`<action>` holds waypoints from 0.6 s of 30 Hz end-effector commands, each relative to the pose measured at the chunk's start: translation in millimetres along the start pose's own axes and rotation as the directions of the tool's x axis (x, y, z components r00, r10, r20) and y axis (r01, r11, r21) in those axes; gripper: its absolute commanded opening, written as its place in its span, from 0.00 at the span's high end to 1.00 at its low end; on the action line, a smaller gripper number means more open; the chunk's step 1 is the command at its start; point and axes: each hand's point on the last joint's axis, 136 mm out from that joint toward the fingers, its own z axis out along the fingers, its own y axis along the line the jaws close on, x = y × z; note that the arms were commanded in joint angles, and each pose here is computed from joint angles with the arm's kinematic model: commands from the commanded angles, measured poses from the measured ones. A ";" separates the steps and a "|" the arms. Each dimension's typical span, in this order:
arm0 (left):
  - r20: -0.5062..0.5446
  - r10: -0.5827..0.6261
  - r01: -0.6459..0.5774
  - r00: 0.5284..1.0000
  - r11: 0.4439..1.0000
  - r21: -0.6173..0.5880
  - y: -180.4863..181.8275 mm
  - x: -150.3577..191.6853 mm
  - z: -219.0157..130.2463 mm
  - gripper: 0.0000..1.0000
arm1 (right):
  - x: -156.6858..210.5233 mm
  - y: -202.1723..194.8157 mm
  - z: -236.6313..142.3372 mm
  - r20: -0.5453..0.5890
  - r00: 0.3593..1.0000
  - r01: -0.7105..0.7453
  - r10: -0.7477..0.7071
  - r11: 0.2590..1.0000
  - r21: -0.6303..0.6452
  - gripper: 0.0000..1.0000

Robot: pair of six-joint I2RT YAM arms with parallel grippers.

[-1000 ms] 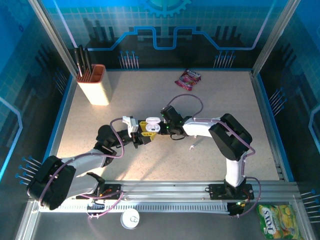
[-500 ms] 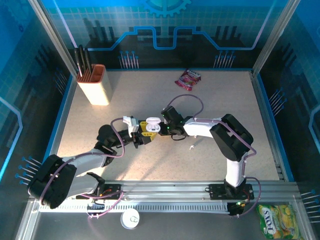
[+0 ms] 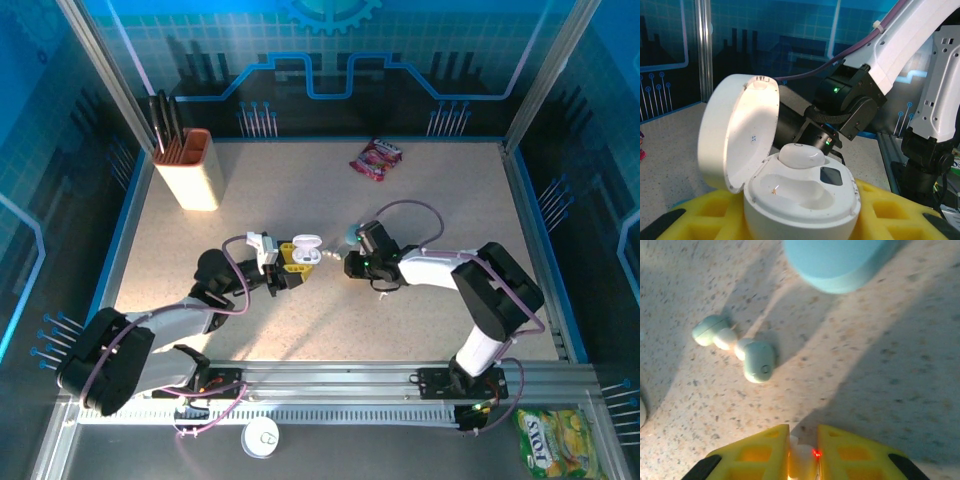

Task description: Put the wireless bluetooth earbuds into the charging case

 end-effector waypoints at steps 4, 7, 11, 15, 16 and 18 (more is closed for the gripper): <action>0.029 0.033 -0.033 0.999 0.999 0.014 -0.3 -10.5 1.8 0.60 | 15.0 -23.6 -5.0 -0.010 0.999 -0.039 0.040 0.998 0.048 0.74; 0.028 0.029 -0.029 0.999 0.999 0.013 0.1 -9.7 1.9 0.60 | 22.4 -23.7 -6.2 -0.021 0.999 -0.037 0.038 0.998 0.045 0.69; 0.030 0.028 -0.028 0.999 0.999 0.015 -0.2 -10.7 2.2 0.60 | 29.1 -17.5 -9.7 -0.032 0.999 -0.038 0.039 0.999 0.022 0.66; 0.028 0.023 -0.023 0.999 1.000 0.016 0.2 -9.4 2.4 0.60 | 33.9 -5.3 -13.4 -0.038 0.999 -0.020 0.020 1.000 -0.007 0.64; 0.030 0.024 -0.025 0.999 1.000 0.017 -0.1 -9.8 2.4 0.60 | 34.1 -3.0 -13.7 -0.033 0.999 -0.013 0.013 1.000 -0.012 0.64; 0.034 0.023 -0.024 0.999 1.000 0.019 0.2 -10.2 2.5 0.60 | 34.8 4.3 -13.4 -0.030 1.000 -0.002 0.000 0.999 -0.042 0.64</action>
